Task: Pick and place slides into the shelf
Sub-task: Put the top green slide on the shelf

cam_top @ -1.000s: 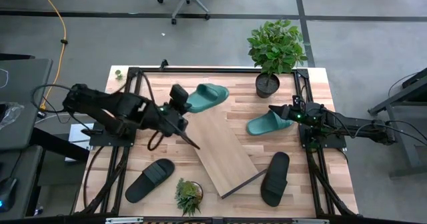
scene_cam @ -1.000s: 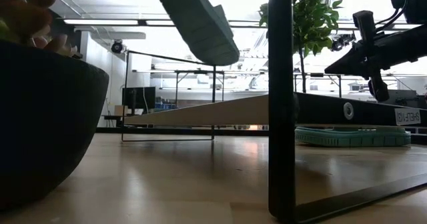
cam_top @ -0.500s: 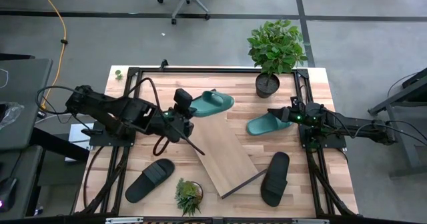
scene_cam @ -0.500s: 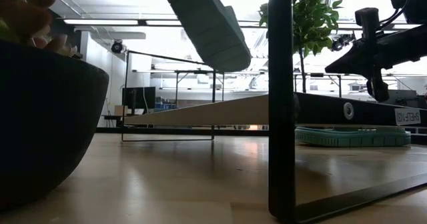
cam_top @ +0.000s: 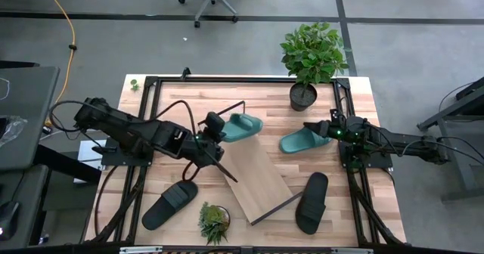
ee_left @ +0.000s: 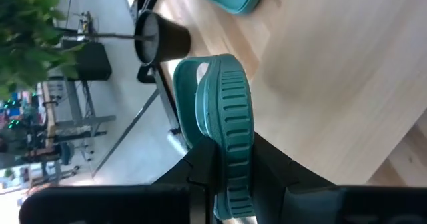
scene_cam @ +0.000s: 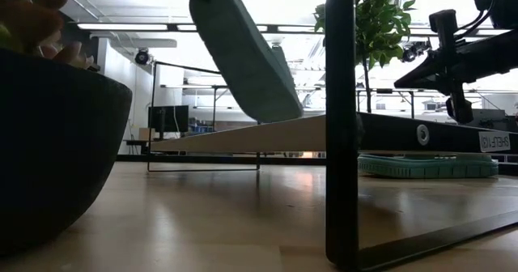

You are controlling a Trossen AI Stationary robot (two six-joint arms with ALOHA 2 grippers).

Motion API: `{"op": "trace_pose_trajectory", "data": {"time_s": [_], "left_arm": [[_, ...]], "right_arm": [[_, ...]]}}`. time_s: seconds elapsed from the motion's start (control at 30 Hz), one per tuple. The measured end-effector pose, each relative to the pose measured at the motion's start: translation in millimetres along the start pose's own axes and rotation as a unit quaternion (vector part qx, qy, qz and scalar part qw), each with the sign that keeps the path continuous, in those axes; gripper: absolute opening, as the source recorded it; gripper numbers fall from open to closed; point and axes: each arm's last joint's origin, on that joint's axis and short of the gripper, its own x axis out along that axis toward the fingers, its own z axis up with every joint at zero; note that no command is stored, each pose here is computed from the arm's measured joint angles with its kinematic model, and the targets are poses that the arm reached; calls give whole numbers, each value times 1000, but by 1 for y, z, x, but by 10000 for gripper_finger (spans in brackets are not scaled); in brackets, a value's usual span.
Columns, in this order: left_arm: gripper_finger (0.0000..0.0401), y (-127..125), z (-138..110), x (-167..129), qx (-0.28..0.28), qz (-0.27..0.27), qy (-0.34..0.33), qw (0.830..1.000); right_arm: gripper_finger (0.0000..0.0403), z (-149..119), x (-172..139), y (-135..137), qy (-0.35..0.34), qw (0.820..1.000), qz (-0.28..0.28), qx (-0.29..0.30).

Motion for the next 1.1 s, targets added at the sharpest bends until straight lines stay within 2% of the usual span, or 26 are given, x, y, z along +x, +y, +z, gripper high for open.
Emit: {"op": "trace_pose_trajectory", "data": {"time_s": [0.33,0.57,0.87,1.1], "left_arm": [[45,-37,-11,23,23,-12,10,1000],[44,-60,-22,21,42,1,21,999],[44,-78,-33,22,82,-2,31,996],[49,-86,-37,28,92,-7,25,995]], "right_arm": [[0,0,0,0,0,1000,0,4],[0,0,1,-1,1,1000,-6,12],[0,0,1,-1,-5,1000,-12,18],[0,0,2,-2,-10,1000,-20,20]]}}
